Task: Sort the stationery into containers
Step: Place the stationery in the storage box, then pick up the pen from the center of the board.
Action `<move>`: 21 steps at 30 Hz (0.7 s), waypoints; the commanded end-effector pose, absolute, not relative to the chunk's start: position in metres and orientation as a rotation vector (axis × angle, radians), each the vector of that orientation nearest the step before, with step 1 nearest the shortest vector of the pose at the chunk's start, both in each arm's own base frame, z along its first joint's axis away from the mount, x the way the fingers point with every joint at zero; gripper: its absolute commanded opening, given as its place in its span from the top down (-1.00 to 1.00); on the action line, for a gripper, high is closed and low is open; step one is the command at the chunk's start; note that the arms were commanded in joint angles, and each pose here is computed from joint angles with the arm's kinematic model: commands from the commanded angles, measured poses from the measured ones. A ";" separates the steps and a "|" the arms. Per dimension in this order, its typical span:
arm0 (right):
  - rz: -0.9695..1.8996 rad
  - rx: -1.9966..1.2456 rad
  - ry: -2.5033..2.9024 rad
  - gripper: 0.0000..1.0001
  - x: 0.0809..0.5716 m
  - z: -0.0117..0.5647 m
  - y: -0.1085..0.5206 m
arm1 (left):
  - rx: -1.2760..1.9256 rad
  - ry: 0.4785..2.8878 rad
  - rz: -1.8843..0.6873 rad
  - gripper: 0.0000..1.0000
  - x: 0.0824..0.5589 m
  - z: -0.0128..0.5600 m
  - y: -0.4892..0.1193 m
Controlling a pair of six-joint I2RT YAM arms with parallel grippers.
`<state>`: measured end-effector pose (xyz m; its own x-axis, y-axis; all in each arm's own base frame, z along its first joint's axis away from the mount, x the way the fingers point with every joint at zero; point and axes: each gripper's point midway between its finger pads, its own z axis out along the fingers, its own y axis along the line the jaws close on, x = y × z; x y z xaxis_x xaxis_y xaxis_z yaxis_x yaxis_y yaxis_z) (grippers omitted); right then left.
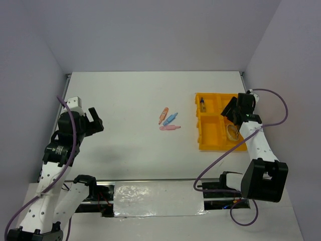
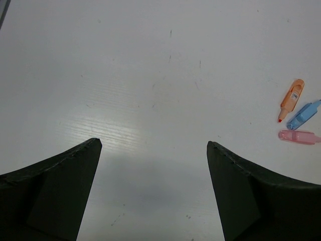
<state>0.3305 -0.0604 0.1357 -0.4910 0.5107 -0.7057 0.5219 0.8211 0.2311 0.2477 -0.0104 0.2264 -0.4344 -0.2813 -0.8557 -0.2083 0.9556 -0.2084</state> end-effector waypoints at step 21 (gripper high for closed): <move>0.774 -0.005 1.943 -0.54 0.229 0.237 0.128 | 0.054 2.241 -0.614 -0.97 0.379 0.193 -0.247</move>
